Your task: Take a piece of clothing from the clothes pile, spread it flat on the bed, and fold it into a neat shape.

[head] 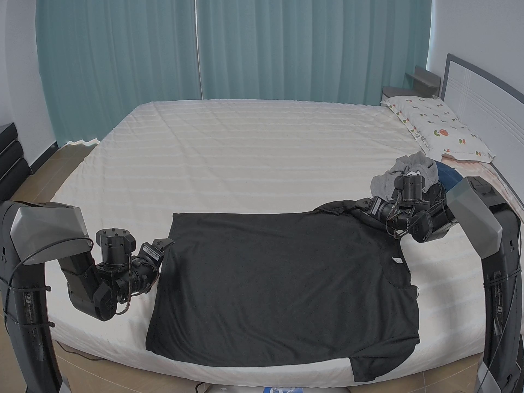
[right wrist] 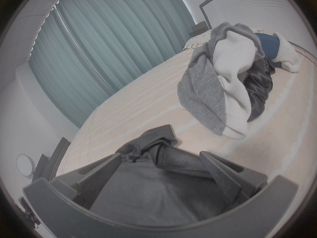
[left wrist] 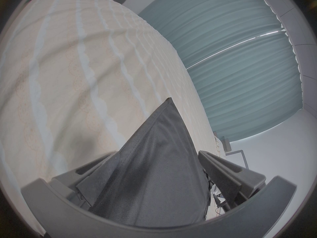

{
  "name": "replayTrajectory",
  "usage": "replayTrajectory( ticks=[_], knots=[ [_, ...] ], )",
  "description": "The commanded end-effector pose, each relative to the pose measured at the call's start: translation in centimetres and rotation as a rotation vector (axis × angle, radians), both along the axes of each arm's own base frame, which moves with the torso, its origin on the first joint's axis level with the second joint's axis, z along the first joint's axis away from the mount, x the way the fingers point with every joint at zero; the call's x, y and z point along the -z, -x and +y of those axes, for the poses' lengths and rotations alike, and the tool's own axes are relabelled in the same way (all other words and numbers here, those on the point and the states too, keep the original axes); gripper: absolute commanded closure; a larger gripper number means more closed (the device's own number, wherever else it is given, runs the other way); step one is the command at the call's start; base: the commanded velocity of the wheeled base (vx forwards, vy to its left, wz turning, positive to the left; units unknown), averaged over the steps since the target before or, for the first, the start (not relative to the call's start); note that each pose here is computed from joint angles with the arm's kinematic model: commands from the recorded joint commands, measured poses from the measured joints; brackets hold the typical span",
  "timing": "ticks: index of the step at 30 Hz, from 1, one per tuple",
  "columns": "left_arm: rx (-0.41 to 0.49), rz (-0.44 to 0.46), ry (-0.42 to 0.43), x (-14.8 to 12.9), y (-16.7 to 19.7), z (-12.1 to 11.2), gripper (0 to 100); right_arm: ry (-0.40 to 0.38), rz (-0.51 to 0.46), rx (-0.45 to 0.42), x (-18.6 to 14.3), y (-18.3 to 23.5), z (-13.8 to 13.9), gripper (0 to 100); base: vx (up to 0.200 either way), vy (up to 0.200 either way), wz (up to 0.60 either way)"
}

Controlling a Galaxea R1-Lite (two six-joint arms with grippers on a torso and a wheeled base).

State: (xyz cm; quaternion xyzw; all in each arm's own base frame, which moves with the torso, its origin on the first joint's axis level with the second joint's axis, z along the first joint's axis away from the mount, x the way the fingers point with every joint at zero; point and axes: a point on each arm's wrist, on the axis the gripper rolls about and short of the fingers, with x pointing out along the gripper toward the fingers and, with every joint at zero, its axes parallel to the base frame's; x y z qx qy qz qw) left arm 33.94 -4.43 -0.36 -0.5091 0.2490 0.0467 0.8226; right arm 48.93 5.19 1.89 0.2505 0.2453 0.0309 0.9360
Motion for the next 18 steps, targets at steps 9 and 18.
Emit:
replayTrajectory(
  ticks=[9,18],
  knots=[
    [0.0,0.004,-0.001,0.1,0.1,0.0,0,-0.125,0.037,-0.091,-1.5,1.8,2.4,0,0.0,0.0,0.0],
    [0.002,0.004,-0.001,0.1,0.1,-0.1,0,-0.133,0.064,-0.084,2.4,0.0,3.3,0,0.0,0.0,0.0]
  ],
)
